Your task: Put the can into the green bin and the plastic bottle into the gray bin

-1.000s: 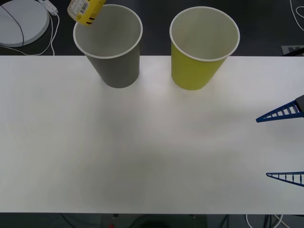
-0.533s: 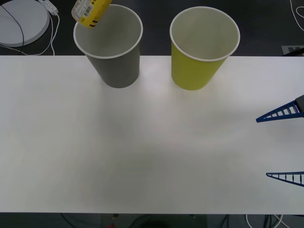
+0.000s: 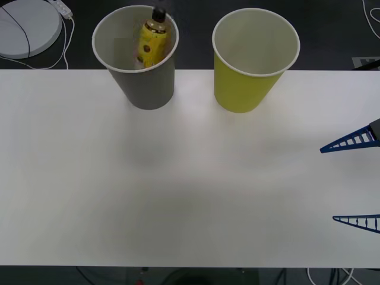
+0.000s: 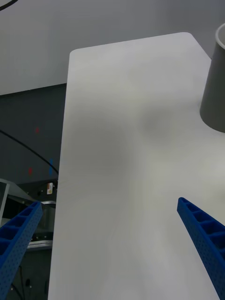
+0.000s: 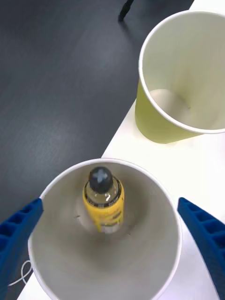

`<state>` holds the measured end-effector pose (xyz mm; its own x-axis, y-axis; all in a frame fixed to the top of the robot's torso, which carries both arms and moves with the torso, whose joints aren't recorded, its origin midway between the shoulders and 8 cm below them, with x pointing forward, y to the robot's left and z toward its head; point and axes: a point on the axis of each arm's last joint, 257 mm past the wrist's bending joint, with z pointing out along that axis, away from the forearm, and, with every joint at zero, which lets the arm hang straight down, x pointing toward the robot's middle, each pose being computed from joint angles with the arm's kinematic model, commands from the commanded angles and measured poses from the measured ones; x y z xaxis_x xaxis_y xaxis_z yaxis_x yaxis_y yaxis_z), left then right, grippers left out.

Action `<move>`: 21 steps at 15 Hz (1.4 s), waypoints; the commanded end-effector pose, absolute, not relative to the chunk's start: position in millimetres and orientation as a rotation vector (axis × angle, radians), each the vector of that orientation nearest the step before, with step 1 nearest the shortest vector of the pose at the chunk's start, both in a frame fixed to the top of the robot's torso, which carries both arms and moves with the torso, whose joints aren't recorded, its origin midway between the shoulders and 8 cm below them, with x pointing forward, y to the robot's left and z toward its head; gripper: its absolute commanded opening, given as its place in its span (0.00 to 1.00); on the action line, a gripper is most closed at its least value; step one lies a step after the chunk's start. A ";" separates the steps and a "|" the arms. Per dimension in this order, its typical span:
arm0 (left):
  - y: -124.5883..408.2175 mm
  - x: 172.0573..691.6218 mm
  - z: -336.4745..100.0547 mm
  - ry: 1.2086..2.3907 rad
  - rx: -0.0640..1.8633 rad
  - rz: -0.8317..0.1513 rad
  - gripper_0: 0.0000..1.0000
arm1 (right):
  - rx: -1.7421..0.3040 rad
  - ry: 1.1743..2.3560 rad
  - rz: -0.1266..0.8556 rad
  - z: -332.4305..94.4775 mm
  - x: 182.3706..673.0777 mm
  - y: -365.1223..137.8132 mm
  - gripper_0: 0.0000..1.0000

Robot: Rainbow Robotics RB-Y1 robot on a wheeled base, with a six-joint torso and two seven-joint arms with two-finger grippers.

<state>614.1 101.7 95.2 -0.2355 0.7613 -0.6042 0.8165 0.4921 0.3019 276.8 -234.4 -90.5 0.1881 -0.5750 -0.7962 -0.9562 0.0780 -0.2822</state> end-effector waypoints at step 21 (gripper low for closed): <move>209.8 528.6 43.8 1.965 1.385 -0.311 1.00 | -1.602 1.491 0.557 -90.5 276.8 -234.4 1.00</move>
<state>533.6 203.1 47.0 -0.1873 0.7251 -0.6627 0.8928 0.4070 0.1930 276.8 -234.4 -90.5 0.1881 -0.5750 -0.7962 -0.9562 0.0780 -0.2822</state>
